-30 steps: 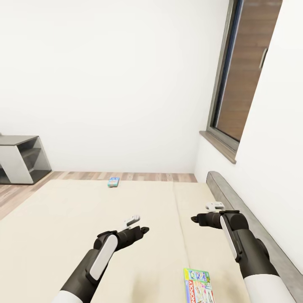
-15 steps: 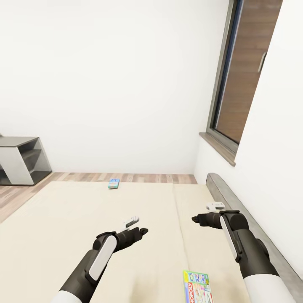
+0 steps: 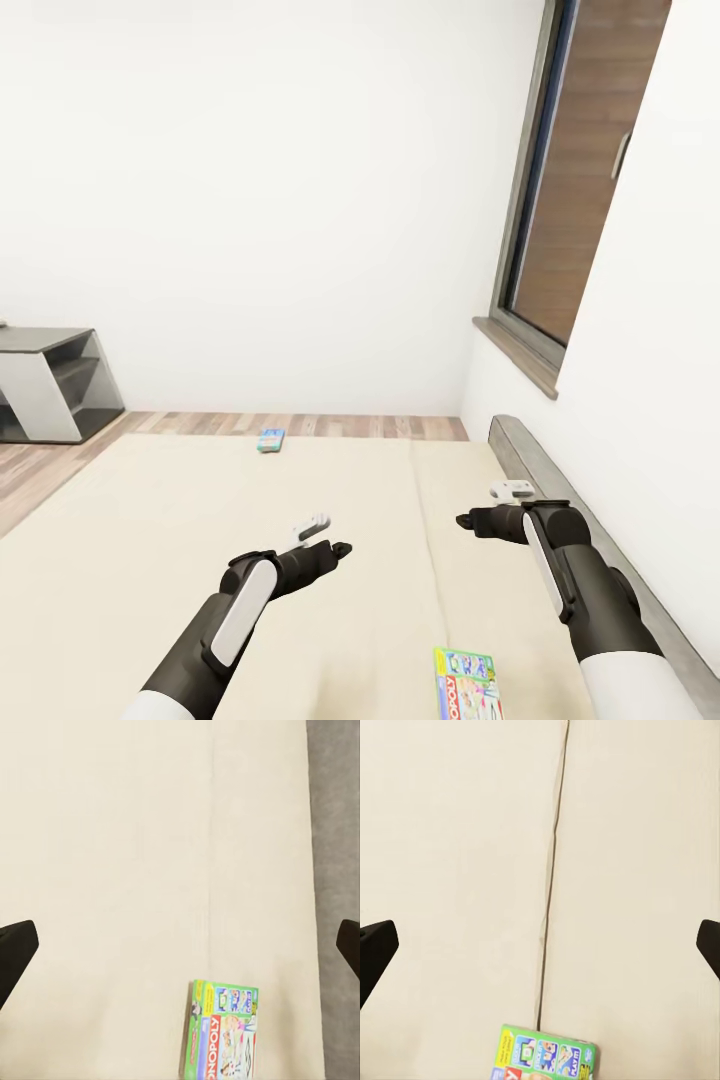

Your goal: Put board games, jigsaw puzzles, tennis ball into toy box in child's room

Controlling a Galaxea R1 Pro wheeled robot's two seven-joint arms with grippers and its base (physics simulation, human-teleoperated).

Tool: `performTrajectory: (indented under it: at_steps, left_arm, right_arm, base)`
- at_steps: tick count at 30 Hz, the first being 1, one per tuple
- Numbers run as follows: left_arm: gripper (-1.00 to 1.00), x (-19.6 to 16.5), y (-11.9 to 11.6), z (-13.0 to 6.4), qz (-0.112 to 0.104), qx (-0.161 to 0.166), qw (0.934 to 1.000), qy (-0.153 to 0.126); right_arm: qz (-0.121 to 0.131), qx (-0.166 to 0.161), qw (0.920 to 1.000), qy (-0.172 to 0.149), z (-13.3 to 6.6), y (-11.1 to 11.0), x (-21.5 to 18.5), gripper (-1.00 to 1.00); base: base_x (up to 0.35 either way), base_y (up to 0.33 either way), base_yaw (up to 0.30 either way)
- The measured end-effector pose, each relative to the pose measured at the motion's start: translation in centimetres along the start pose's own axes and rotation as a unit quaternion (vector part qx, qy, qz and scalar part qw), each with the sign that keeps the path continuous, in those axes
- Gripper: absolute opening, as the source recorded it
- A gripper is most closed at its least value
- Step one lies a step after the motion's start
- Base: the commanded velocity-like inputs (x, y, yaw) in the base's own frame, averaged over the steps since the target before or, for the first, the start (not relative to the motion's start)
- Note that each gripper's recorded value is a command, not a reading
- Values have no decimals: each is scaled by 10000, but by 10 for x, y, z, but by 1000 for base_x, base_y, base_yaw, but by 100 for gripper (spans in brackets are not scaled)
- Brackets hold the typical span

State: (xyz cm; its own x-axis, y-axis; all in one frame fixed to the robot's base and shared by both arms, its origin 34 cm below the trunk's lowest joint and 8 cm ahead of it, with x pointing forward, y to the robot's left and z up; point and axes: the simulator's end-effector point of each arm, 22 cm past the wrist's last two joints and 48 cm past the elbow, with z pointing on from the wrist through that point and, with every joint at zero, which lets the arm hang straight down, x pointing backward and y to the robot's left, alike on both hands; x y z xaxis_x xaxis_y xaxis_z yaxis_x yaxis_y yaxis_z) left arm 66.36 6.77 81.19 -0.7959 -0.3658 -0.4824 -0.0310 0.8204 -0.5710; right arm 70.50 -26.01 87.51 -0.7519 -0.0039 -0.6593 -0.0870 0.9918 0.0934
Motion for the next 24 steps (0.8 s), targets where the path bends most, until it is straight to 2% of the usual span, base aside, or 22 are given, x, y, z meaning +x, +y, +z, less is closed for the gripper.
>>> performTrajectory:
  at_steps: [24]
  left_arm:
    - [100,-8,-14,-18,-39,-31,10000,72]
  right_arm:
    - [8,-4,9999,105,-19,3,-13,100]
  base:
    - [0,0,0]
